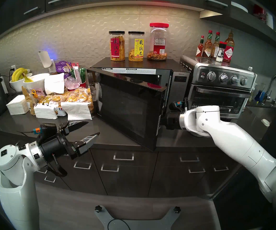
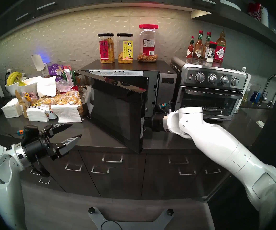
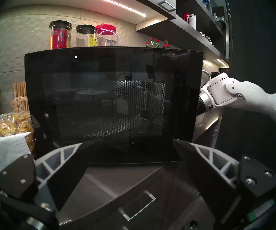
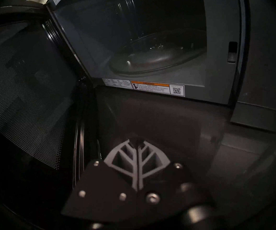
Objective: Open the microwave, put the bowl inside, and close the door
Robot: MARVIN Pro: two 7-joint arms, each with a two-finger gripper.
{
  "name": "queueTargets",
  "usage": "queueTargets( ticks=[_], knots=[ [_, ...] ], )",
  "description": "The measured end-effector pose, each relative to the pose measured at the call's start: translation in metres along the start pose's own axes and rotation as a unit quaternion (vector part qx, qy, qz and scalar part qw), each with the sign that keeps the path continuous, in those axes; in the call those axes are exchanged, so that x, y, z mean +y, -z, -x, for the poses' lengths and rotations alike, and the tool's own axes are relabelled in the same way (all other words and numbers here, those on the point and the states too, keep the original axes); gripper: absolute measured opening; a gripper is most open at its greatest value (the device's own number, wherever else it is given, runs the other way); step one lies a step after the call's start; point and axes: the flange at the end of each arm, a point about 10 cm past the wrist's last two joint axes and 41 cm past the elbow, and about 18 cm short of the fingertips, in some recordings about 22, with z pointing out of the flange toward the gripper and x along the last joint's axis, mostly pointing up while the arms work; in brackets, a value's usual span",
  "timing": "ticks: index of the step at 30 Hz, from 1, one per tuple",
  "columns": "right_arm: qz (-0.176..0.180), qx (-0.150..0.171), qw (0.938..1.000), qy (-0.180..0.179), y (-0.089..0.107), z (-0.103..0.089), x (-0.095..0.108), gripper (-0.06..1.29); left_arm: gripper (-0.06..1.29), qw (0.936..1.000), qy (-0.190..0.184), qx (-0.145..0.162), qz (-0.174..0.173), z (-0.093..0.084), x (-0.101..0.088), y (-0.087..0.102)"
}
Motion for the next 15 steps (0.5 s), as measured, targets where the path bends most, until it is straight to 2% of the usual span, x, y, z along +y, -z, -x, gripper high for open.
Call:
queueTargets(
  ticks=[6, 15],
  knots=[
    [-0.011, -0.006, 0.9999, 0.001, 0.001, 0.008, -0.01, -0.03, 1.23, 1.0, 0.0, 0.0, 0.0, 0.0, 0.0, 0.0],
    [-0.052, -0.021, 0.9982, -0.022, 0.007, 0.014, -0.027, -0.03, 1.23, 1.0, 0.0, 0.0, 0.0, 0.0, 0.0, 0.0]
  ],
)
